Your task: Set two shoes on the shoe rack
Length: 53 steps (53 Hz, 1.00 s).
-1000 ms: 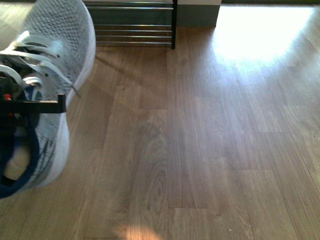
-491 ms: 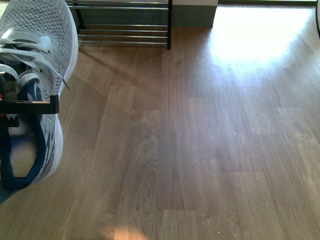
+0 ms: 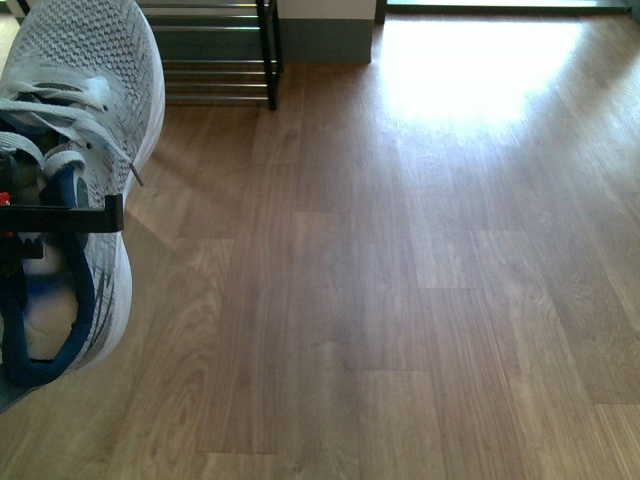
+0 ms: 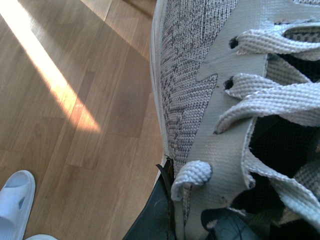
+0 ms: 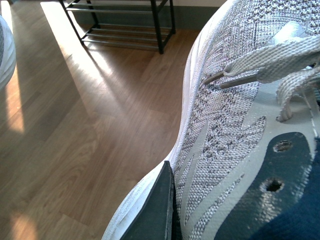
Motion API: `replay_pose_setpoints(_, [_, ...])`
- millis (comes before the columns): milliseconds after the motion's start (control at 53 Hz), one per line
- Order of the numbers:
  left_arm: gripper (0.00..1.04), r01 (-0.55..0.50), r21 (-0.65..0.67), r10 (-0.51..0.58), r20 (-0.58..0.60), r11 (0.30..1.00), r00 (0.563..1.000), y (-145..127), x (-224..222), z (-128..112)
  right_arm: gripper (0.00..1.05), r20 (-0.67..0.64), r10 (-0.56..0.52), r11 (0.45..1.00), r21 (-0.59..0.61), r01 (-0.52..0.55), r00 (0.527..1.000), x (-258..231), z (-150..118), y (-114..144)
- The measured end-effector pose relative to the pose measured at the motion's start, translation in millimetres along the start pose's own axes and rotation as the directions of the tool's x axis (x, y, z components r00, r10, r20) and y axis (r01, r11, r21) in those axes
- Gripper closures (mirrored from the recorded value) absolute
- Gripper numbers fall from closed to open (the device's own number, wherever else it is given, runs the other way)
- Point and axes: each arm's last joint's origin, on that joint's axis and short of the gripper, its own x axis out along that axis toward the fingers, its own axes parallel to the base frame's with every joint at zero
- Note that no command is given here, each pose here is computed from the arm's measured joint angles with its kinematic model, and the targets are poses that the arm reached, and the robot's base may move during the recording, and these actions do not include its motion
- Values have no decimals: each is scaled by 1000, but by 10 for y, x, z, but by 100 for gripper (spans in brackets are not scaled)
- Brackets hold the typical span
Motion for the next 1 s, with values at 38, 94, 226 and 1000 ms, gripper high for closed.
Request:
replay_pose_setpoints(38, [103, 2, 1, -2, 0, 1000, 1000, -4, -2, -1, 103, 0, -2, 1000, 0, 2, 1000, 0, 0, -1])
replay_pose_setpoints(94, [103, 10, 3, -10, -1, 1000, 1000, -12, -6, -3, 103, -1, -14, 1000, 1, 14, 1000, -1, -2, -7])
replay_pose_setpoints(226, [103, 18, 4, -18, -2, 1000, 1000, -17, -8, -4, 103, 0, -17, 1000, 1, 17, 1000, -3, 0, -9])
replay_pose_setpoints(1000, [103, 5, 6, -5, -3, 1000, 1000, -10, -2, -8, 103, 1, -6, 1000, 0, 6, 1000, -3, 0, -4])
